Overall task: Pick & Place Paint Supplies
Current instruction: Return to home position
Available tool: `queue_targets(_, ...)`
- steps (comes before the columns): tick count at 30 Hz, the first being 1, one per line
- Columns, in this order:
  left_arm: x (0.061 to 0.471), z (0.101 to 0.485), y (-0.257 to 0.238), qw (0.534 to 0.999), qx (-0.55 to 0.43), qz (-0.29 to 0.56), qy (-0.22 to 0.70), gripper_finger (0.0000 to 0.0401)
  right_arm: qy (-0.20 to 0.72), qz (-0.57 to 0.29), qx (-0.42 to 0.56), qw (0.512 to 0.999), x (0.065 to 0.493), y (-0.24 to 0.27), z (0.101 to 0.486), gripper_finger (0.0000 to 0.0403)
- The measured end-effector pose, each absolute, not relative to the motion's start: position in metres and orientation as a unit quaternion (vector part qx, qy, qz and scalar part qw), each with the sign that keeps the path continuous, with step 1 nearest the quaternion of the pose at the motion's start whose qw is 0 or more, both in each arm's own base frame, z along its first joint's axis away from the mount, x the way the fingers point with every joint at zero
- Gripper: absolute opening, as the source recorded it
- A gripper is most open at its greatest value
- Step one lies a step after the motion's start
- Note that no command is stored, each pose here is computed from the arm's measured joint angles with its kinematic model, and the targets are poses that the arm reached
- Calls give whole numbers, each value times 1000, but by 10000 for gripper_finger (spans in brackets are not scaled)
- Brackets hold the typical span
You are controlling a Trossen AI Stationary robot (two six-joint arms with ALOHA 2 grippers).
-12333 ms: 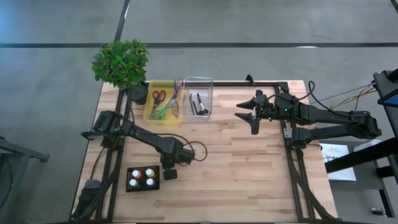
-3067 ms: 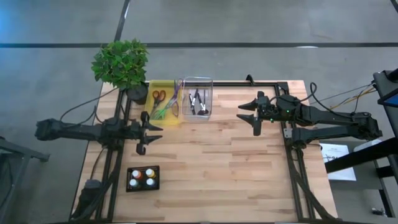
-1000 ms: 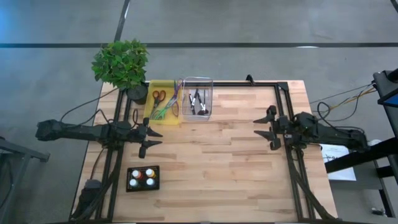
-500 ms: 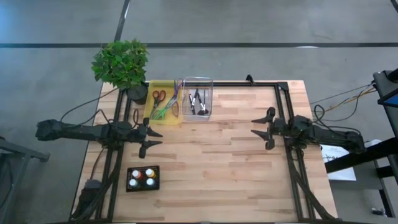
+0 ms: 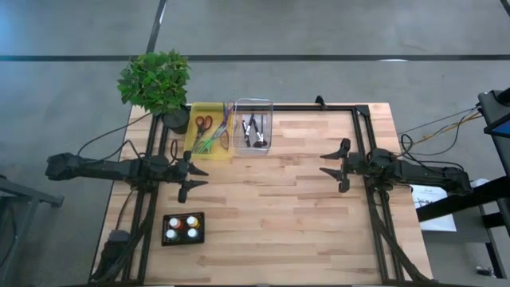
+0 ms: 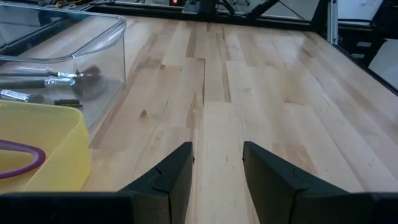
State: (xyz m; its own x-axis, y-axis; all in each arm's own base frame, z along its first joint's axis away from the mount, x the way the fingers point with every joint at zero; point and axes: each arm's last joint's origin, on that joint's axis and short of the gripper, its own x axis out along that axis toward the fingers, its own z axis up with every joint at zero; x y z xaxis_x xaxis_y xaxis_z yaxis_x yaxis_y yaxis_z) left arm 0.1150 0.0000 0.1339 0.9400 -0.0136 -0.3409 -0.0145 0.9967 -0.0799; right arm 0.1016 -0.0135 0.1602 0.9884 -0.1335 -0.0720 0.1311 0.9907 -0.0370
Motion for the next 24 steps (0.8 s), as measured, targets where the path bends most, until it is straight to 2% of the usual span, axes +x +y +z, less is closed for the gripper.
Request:
queue_targets(14,115,134,0,984,-40,0,173,150,47,-67,26,996,103,-14,158,206)
queue_targets(17,115,134,0,985,-9,-5,171,150,47,-67,28,996,103,-14,158,206)
queue_targets(24,119,148,0,995,-4,-5,97,150,47,-67,28,996,103,-14,158,206)
